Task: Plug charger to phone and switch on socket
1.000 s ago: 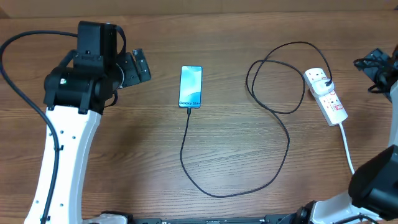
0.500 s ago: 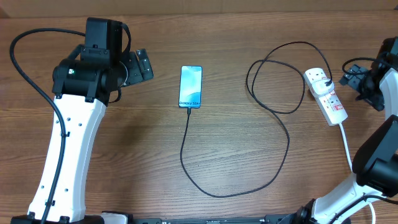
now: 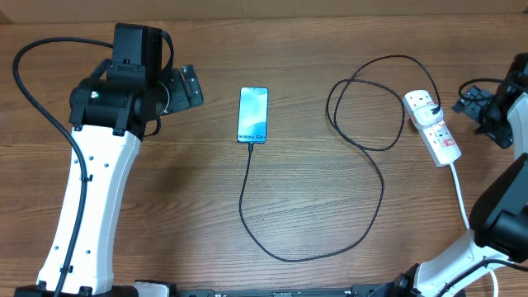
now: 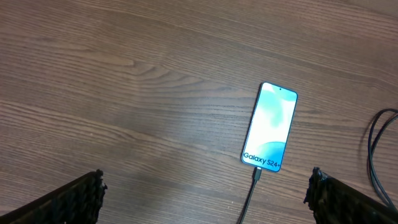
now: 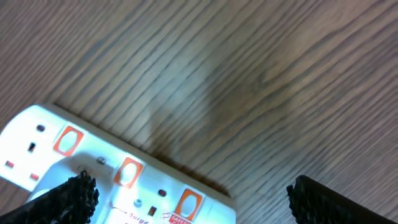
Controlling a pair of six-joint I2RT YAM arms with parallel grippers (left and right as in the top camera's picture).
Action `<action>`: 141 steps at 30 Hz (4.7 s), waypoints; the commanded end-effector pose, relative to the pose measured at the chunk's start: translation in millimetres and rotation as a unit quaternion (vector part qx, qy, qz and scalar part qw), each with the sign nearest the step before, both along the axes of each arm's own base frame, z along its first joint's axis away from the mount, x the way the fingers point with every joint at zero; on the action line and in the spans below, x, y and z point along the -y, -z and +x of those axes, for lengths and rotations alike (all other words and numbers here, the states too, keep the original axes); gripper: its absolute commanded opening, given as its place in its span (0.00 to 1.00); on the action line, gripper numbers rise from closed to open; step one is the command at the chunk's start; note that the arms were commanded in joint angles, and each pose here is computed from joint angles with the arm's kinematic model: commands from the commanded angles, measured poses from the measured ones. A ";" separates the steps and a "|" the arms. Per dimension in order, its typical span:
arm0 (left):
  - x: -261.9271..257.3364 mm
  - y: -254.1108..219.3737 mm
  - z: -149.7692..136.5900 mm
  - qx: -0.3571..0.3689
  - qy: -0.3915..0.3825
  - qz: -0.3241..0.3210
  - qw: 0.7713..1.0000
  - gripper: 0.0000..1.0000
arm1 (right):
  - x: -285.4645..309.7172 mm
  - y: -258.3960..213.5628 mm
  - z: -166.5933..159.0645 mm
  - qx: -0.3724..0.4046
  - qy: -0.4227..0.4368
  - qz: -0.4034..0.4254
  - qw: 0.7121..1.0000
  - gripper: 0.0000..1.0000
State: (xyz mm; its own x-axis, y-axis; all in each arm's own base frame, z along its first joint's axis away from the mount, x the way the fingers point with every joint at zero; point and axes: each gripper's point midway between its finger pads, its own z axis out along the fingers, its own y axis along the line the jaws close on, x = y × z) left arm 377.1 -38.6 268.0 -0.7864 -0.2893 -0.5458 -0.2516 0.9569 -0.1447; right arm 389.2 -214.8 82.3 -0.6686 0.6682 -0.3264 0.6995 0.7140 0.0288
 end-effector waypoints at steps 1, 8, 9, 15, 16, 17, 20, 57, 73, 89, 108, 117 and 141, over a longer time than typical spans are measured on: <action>2.5 1.5 -0.5 -0.001 0.008 0.002 1.000 1.00 | 0.6 8.5 -6.4 -0.007 0.012 -0.001 1.000 1.00; 2.5 1.5 -0.5 -0.001 0.008 0.002 1.000 1.00 | -3.6 31.8 -11.1 -0.015 0.010 0.004 1.000 1.00; 2.5 1.5 -0.5 -0.001 0.008 0.002 1.000 1.00 | -4.2 33.6 -12.2 -0.017 0.010 0.004 1.000 1.00; 2.5 1.5 -0.5 -0.001 0.008 0.002 1.000 1.00 | -4.3 37.6 -12.4 -0.018 0.010 0.005 1.000 1.00; 2.5 1.5 -0.5 -0.001 0.008 0.002 1.000 0.99 | -4.1 38.7 -11.9 -0.018 0.010 0.005 1.000 1.00; 2.5 1.5 -0.5 -0.001 0.009 0.001 1.000 1.00 | -4.0 40.2 -10.9 -0.017 0.010 0.005 1.000 1.00; 2.5 1.5 -0.5 -0.001 0.008 0.002 1.000 1.00 | -4.8 50.6 -9.3 -0.022 0.008 0.011 1.000 1.00; 2.5 1.5 -0.5 -0.001 0.008 0.002 1.000 1.00 | -36.1 69.3 -13.9 -0.044 -0.015 0.080 0.996 1.00; 2.5 1.5 -0.5 -0.001 0.008 0.002 1.000 1.00 | -37.8 64.8 -16.1 -0.048 -0.010 0.086 0.995 1.00; 2.5 1.5 -0.5 -0.001 0.008 0.002 1.000 0.99 | -73.8 -99.6 -55.2 0.060 0.014 0.059 0.996 1.00; 2.5 1.5 -0.5 -0.001 0.009 0.001 1.000 1.00 | -232.9 -222.5 -183.0 0.195 -0.231 0.039 0.953 1.00; 2.5 1.5 -0.5 -0.001 0.008 0.002 1.000 1.00 | -231.7 -210.8 -206.4 0.156 -0.230 0.046 0.960 1.00; 2.5 1.5 -0.5 -0.001 0.009 0.001 1.000 1.00 | -232.2 -183.9 -186.5 0.340 -0.276 -0.027 0.899 1.00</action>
State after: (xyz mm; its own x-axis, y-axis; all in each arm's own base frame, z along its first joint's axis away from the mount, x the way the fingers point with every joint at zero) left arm 377.2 -38.7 267.9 -0.7861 -0.2893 -0.5461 -0.2516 0.9569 -0.1448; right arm 207.1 16.8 282.9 -0.5504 0.3023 -0.7783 0.1060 0.9499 0.2940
